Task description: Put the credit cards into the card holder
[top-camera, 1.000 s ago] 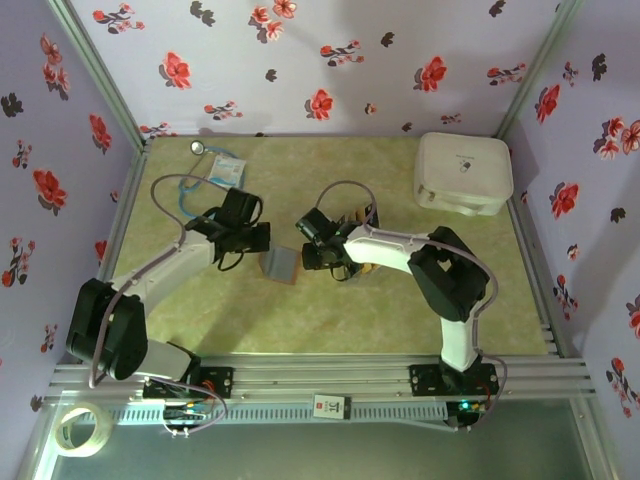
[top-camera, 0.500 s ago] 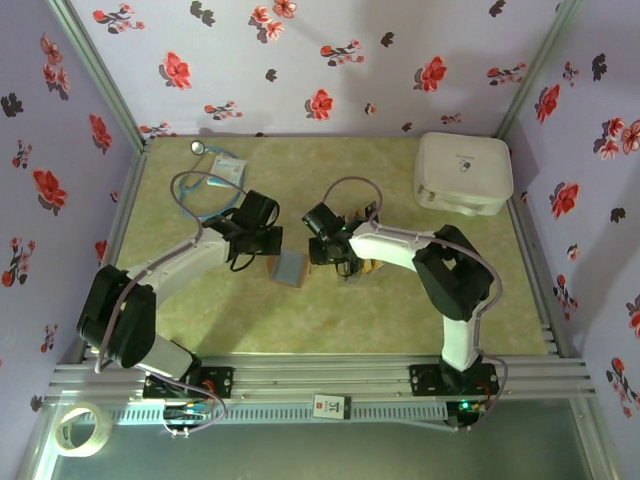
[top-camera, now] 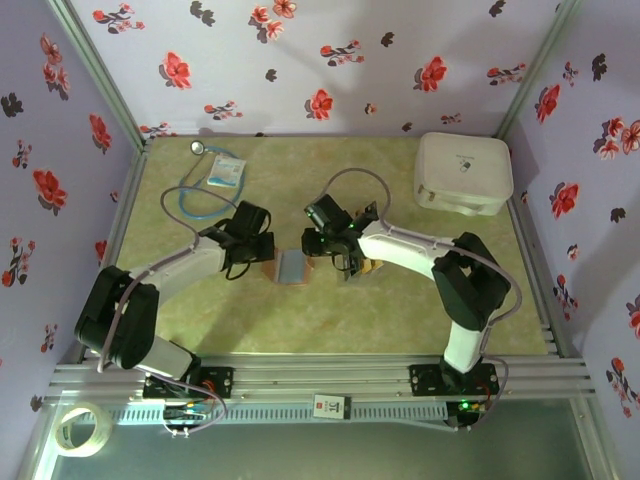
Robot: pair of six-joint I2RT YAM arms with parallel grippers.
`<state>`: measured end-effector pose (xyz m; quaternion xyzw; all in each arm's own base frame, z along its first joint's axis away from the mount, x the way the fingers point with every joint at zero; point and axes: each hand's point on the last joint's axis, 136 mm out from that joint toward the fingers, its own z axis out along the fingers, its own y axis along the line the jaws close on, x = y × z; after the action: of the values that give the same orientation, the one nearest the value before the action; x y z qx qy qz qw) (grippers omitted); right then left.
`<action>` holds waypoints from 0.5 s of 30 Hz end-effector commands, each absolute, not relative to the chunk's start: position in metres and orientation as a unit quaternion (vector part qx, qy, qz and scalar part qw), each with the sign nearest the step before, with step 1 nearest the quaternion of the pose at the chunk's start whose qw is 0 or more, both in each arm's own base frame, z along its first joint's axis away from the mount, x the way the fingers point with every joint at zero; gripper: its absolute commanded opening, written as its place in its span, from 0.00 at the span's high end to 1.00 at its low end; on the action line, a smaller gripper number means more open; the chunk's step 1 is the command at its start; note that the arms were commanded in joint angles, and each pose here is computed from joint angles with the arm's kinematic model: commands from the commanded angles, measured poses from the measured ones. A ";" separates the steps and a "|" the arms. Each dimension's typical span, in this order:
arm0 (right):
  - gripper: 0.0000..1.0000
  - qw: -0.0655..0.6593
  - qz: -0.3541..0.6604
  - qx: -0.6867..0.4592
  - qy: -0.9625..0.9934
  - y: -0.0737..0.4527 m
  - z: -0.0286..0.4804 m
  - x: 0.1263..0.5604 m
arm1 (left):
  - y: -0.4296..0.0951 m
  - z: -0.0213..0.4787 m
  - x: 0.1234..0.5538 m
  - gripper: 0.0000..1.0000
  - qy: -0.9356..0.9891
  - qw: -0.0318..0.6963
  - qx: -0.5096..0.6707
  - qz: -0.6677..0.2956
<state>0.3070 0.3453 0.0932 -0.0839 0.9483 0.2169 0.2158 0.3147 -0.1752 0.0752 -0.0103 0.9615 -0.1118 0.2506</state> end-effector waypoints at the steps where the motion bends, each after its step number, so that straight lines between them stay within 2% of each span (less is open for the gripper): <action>1: 0.75 0.200 0.269 -0.082 0.938 0.378 0.094 0.300 | -0.174 0.078 0.317 1.00 0.955 0.260 -0.037 -0.135; 6: 0.83 0.178 0.269 -0.088 0.942 0.394 0.071 0.294 | -0.171 0.083 0.318 1.00 0.953 0.265 -0.044 -0.140; 15: 0.87 0.166 0.216 -0.070 0.960 0.366 0.025 0.294 | -0.161 0.074 0.318 0.99 0.957 0.256 -0.048 -0.127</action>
<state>0.2899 0.3791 0.0434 -0.0909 0.9526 0.2371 0.1674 0.3170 -0.1677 0.0759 -0.0374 0.9574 -0.1297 0.2553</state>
